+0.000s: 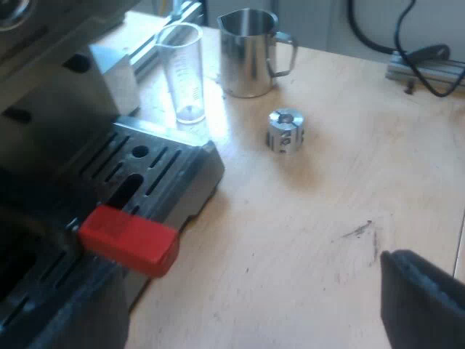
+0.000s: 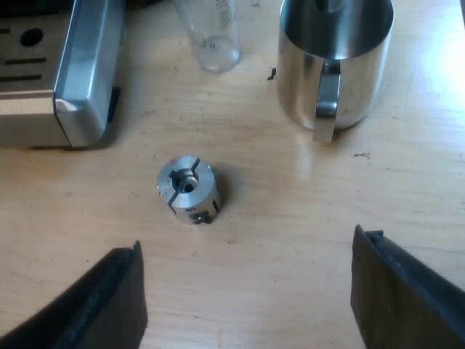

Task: Place mug into machine

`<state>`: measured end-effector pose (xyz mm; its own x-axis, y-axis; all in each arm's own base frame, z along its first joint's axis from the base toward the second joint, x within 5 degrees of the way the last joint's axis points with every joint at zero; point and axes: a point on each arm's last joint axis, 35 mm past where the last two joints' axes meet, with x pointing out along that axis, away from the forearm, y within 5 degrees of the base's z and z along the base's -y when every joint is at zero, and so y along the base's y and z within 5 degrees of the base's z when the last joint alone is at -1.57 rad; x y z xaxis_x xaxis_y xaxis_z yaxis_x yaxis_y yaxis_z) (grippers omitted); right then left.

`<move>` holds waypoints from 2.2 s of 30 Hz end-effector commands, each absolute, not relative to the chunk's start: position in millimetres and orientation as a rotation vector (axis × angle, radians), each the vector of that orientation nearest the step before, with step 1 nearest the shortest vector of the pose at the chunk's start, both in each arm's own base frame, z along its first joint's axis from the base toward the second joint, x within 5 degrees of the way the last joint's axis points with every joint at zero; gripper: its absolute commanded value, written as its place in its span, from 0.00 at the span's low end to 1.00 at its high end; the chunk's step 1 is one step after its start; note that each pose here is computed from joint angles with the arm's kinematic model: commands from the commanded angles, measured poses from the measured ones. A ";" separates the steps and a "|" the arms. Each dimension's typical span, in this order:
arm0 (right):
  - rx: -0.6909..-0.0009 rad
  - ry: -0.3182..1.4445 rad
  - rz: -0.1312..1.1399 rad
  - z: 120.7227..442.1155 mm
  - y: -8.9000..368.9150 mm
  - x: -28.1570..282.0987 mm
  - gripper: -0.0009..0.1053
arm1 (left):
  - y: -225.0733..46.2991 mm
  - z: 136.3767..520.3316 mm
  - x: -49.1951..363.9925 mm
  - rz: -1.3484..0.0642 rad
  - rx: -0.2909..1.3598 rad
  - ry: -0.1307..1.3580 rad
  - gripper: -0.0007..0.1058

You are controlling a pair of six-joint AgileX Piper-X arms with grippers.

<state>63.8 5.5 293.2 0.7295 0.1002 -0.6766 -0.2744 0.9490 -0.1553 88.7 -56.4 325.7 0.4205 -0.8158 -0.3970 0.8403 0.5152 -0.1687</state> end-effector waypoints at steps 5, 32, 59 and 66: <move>-0.300 0.728 0.228 276.9 5.8 70.5 0.59 | -65.0 306.4 89.6 -1.129 0.066 0.472 0.70; -0.322 0.502 0.018 171.5 1.9 110.6 0.59 | -67.4 278.4 94.5 -1.128 0.055 0.503 0.70; -0.325 0.449 -0.019 137.9 2.3 137.0 0.59 | -68.3 240.1 99.7 -1.062 0.005 0.560 0.70; -0.309 0.447 -0.062 132.4 1.4 145.7 0.59 | -68.3 240.1 99.6 -1.061 0.002 0.563 0.70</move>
<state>145.3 1.8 132.9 0.8957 -0.1131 -0.4301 -0.0266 0.9518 -0.3056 98.6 -67.7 237.1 0.3471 -0.8241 -0.4476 0.8254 0.4950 -0.2714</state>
